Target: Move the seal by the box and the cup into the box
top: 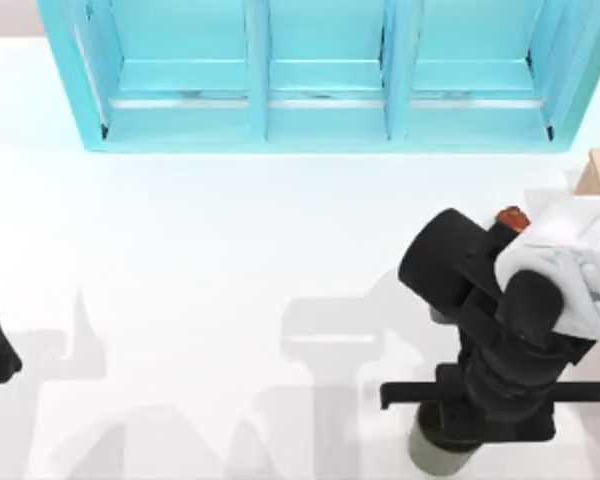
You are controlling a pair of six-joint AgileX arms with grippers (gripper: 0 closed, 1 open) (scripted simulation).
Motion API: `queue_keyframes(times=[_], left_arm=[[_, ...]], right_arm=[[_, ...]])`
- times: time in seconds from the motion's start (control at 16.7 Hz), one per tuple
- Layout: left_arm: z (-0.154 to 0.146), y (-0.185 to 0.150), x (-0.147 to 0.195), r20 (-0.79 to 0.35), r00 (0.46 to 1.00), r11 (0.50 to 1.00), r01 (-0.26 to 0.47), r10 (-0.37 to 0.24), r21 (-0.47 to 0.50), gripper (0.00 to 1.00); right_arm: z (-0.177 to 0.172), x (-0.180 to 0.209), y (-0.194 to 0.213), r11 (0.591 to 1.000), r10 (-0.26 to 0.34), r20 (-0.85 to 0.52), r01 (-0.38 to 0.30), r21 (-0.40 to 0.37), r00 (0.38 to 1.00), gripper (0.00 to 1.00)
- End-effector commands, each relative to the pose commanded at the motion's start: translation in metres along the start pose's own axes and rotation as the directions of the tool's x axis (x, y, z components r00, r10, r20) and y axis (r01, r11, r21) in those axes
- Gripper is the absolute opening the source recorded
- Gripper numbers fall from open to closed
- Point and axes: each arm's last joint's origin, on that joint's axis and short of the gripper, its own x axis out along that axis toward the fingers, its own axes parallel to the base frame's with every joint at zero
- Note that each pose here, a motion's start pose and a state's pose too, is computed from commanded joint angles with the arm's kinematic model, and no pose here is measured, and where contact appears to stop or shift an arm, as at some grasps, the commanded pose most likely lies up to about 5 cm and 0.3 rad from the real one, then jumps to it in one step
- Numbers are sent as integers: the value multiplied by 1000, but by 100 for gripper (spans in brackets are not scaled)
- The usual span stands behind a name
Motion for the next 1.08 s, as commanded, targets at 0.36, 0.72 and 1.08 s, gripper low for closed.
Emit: queue_keyframes(times=[0.36, 0.72, 1.08], left_arm=[[0, 0, 0, 0, 1000, 1000, 0, 0, 0, 100], [0, 0, 0, 0, 1000, 1000, 0, 0, 0, 100], [0, 0, 0, 0, 1000, 1000, 0, 0, 0, 100]], right_arm=[[3, -67, -65, 1000, -10, -15, 10, 3, 1000, 0], [-3, -90, -92, 1000, -4, -5, 4, 6, 1000, 0], [9, -91, -100, 1000, -17, -4, 17, 2, 1000, 0]])
